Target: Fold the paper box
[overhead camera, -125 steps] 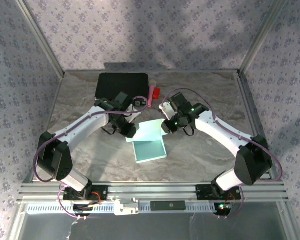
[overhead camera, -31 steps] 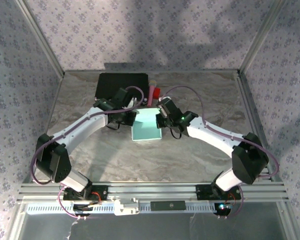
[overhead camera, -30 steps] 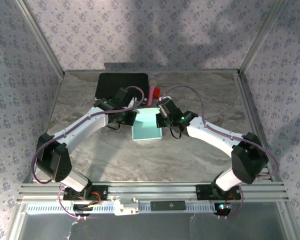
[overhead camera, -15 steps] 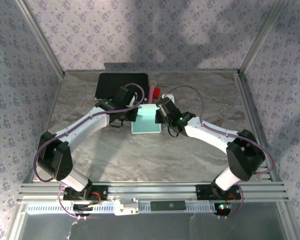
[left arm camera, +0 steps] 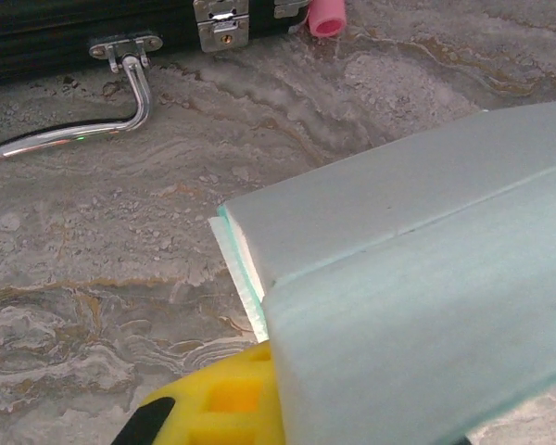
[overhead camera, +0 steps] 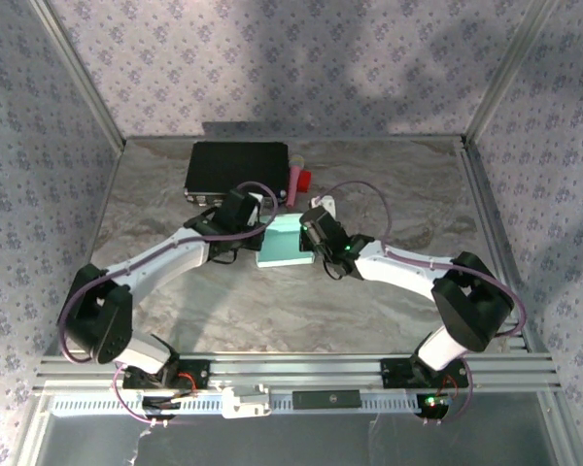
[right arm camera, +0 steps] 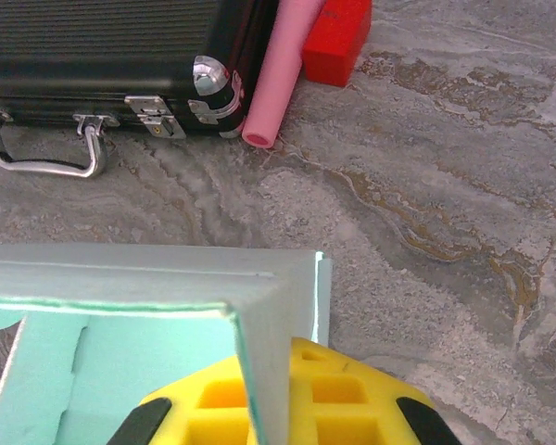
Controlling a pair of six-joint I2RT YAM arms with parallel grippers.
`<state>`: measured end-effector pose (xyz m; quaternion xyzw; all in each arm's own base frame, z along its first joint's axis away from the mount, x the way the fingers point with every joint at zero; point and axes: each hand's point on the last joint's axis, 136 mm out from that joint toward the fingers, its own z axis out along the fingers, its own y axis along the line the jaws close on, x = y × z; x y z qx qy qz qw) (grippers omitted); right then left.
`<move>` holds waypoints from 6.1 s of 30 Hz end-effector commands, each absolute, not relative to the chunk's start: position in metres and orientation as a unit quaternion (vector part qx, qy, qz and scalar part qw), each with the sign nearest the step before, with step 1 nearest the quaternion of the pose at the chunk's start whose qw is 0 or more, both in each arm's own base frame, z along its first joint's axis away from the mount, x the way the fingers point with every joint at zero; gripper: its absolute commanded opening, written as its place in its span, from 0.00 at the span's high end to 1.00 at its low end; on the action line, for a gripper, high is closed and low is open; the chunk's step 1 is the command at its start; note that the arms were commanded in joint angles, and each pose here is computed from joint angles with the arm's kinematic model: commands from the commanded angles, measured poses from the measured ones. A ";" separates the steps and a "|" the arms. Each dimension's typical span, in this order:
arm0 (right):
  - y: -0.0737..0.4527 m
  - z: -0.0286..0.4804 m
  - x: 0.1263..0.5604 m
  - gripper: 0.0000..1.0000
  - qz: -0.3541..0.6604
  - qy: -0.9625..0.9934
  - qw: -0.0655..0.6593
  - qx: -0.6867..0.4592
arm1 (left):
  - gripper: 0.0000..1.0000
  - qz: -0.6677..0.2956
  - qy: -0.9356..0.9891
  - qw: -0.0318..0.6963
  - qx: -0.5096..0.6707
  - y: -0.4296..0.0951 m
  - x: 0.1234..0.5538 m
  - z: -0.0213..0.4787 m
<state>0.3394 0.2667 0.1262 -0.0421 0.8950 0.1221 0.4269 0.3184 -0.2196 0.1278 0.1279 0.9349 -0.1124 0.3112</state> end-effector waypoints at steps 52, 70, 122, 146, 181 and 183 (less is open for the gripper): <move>0.250 0.131 0.268 0.54 0.152 0.878 0.445 -0.089 | 0.67 -0.149 0.880 0.420 0.166 -0.240 0.262 0.117; 0.248 0.204 0.257 0.55 0.255 0.858 0.445 -0.034 | 0.49 -0.178 0.882 0.409 0.153 -0.243 0.251 0.131; 0.323 0.136 0.298 0.74 0.217 0.915 0.338 -0.026 | 0.40 -0.254 0.900 0.353 0.029 -0.197 0.232 0.189; 0.321 0.077 0.286 0.75 0.192 0.933 0.302 -0.032 | 0.51 -0.224 0.929 0.294 0.017 -0.209 0.271 0.122; 0.302 0.118 0.298 0.66 0.207 0.918 0.335 -0.049 | 0.63 -0.223 0.944 0.243 -0.018 -0.197 0.267 0.078; 0.295 0.123 0.302 0.62 0.227 0.915 0.331 -0.047 | 0.63 -0.236 0.940 0.247 -0.023 -0.201 0.269 0.080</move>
